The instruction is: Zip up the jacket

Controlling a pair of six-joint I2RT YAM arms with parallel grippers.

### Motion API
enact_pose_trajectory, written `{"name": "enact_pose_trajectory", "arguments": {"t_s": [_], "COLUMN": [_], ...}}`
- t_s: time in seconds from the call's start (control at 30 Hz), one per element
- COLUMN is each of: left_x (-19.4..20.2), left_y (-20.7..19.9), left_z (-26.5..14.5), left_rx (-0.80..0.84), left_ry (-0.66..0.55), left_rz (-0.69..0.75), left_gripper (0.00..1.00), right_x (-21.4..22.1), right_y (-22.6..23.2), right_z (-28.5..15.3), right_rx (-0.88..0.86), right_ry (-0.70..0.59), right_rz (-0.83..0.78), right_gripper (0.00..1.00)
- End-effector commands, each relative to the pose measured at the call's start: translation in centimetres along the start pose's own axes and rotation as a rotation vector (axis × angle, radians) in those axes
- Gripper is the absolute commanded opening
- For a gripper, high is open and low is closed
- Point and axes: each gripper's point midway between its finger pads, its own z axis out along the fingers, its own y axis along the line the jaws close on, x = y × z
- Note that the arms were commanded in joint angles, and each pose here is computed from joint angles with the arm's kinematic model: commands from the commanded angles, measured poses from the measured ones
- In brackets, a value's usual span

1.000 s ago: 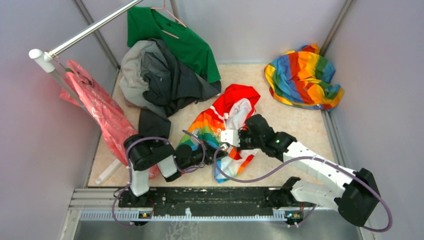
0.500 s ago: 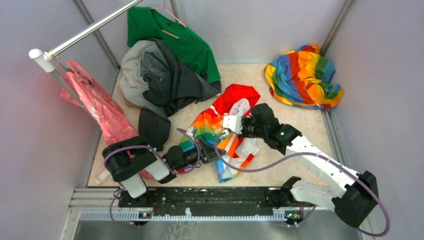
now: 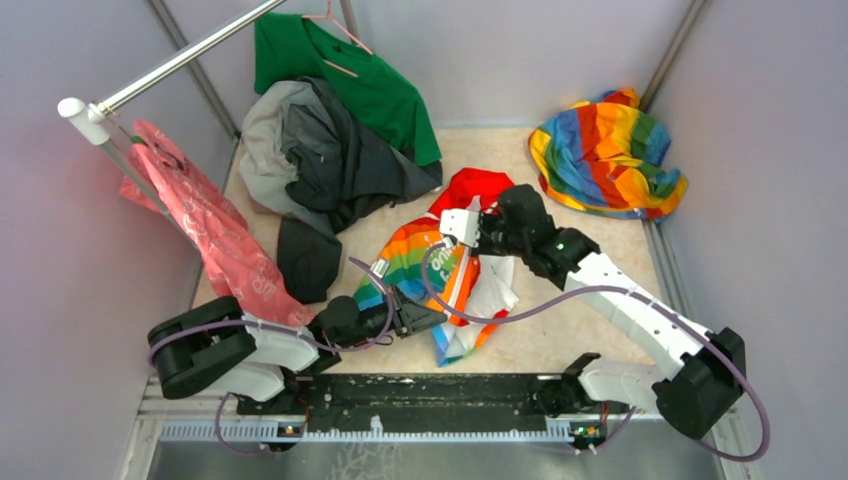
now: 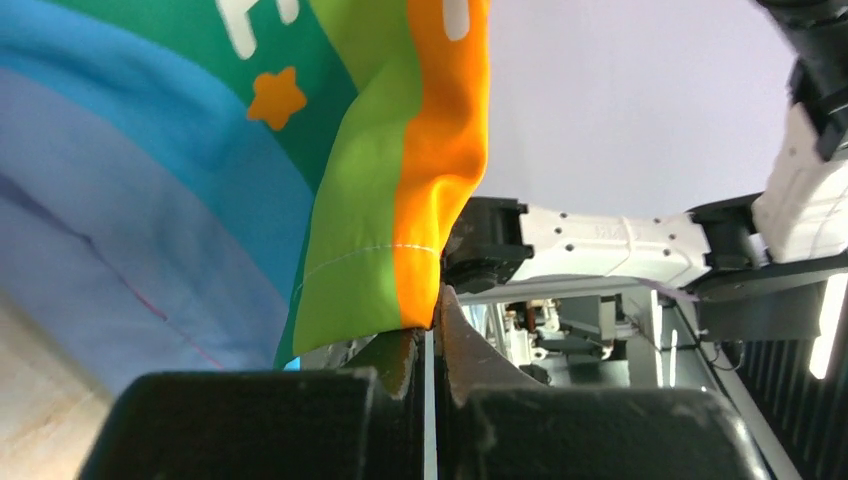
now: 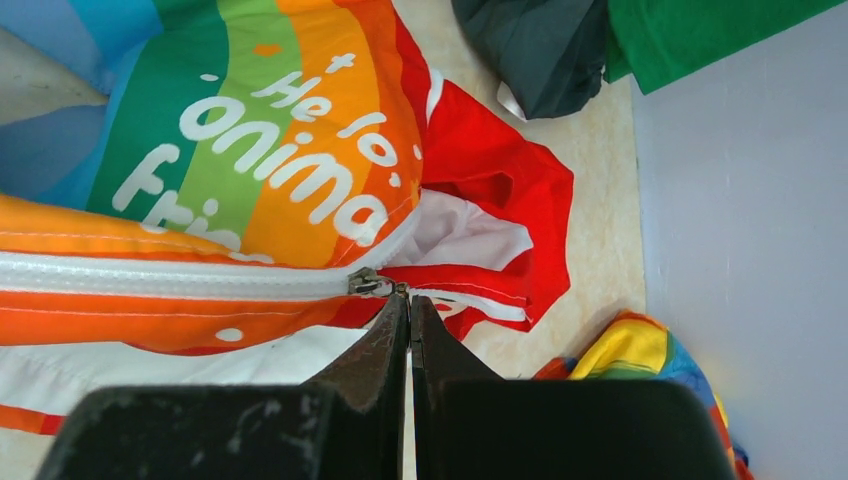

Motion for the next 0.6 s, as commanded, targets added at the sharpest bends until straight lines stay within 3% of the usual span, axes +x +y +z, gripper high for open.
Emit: {"name": "enact_pose_trajectory", "arguments": {"t_s": [0.0, 0.57], "left_x": [2.7, 4.2], "left_y": [2.5, 3.7], "left_z": [-1.3, -1.8], "left_rx": [-0.099, -0.147], "left_ry": [0.119, 0.220], "left_rz": [0.042, 0.147], "left_gripper": [0.00, 0.00], "right_x": [-2.2, -2.7], "right_y": [-4.8, -7.6], "right_z": [-1.0, -1.1], "right_rx": [0.138, 0.171], "right_ry": [-0.036, -0.039], "right_rz": [-0.039, -0.028], "right_gripper": [0.00, 0.00]}}
